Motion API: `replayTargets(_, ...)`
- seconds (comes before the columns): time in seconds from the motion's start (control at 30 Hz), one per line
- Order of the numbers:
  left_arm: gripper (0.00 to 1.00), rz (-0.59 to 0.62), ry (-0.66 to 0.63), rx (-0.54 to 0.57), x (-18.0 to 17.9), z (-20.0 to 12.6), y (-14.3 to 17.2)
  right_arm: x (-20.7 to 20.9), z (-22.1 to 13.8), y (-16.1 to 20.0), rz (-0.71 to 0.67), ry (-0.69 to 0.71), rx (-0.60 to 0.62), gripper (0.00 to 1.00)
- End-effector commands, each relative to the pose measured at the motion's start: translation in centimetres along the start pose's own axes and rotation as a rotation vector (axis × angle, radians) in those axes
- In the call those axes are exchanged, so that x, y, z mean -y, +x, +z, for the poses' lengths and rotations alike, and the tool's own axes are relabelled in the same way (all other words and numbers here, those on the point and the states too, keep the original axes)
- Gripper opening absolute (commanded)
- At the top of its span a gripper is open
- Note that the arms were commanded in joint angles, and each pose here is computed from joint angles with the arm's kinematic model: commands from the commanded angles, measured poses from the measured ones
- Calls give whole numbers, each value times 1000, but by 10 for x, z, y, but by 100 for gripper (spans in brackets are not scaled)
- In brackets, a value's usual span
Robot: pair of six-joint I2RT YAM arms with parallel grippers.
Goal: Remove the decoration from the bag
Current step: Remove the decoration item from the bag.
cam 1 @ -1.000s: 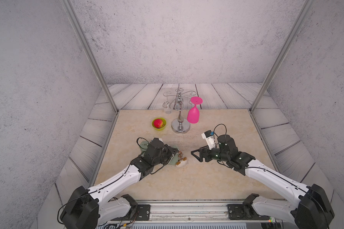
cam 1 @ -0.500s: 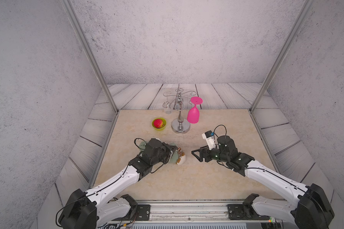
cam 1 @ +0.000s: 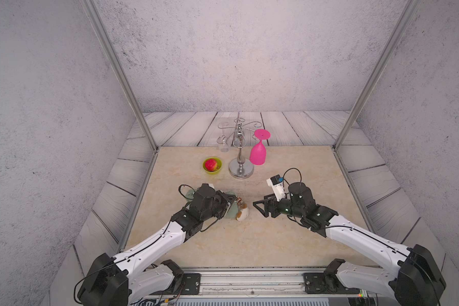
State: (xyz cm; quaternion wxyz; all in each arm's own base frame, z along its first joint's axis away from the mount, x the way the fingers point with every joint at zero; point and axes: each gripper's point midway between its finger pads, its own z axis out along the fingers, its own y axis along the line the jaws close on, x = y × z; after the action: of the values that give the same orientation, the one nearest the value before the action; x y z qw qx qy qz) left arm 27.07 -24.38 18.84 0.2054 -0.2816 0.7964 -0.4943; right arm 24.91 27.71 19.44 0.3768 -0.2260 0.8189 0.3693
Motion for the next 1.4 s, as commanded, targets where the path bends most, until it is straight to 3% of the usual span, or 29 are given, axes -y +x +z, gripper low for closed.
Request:
replayTargets(0.0, 0, 55, 59, -5, 22, -8, -1, 0, 2, -5, -60, 34, 54, 81)
replayTargets(0.6, 0, -134, 72, -20, 18, -15, -3, -14, 29, 1, -223, 198, 188, 75)
replayTargets(1.37, 0, -193, 60, -22, 15, -19, -6, -28, 59, -9, -357, 289, 321, 73)
